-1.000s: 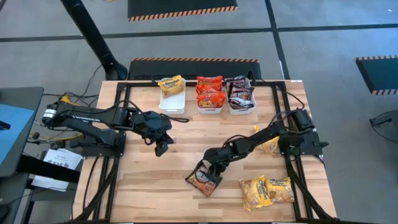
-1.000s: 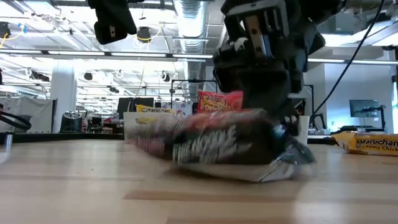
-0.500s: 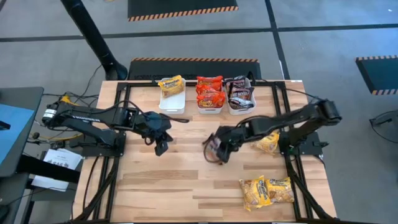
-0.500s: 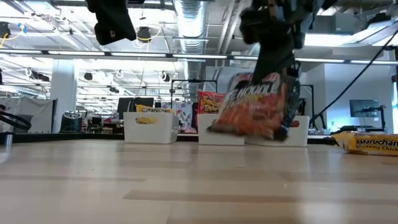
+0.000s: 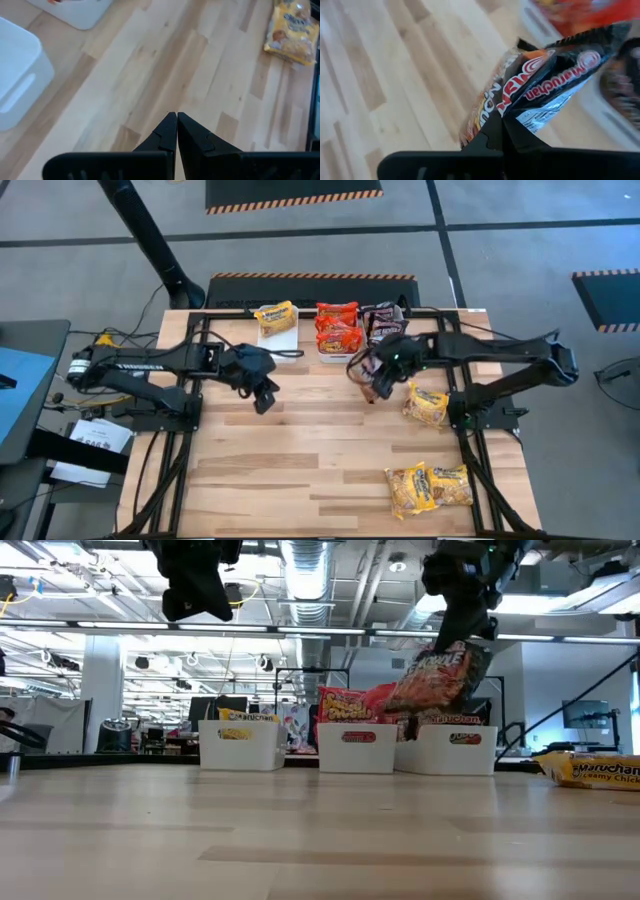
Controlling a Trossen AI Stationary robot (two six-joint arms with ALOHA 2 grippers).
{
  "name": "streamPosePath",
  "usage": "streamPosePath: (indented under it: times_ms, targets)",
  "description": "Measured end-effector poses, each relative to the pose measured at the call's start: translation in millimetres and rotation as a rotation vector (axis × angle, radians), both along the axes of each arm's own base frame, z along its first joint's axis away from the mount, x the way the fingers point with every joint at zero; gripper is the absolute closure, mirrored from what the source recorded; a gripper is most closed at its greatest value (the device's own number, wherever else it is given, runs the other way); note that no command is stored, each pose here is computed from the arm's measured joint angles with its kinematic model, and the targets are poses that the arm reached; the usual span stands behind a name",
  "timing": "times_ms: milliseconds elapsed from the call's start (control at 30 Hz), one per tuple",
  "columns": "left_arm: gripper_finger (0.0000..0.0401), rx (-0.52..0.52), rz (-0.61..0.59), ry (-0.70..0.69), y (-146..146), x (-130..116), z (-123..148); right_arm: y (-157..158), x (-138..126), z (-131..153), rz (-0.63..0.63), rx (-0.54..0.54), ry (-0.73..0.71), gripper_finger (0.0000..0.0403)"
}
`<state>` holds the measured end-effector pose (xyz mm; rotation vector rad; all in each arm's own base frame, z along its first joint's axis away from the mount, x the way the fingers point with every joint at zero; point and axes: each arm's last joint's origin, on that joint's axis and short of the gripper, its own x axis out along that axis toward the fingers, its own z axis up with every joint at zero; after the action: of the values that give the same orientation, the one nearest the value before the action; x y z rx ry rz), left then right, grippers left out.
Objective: Sort Maruchan noodles
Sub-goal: Put the black noodle pack into the right white bin
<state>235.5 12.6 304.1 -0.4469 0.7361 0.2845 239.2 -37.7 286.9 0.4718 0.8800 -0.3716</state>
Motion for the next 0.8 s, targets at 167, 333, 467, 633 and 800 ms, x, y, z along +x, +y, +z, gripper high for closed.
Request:
streamPosePath:
  times_ms: [167,333,467,633,800]
  targets:
    - [0.0401,0.003,0.055,-0.002,13,-1,0,-17,-19,9,-0.001,-0.058,0.017,0.04]
    - [0.0401,0.002,0.108,-0.001,26,-3,0,-37,-36,21,-0.017,-0.126,0.058,0.04]
    - [0.0401,0.003,0.143,-0.001,34,-4,0,-57,-44,38,-0.017,-0.225,0.07,0.04]
    - [0.0401,0.002,0.175,-0.001,41,-6,0,-85,-52,48,-0.002,-0.315,0.13,0.04]
    - [0.0401,0.002,0.196,-0.002,46,-7,0,-116,-52,37,0.063,-0.367,0.25,0.04]
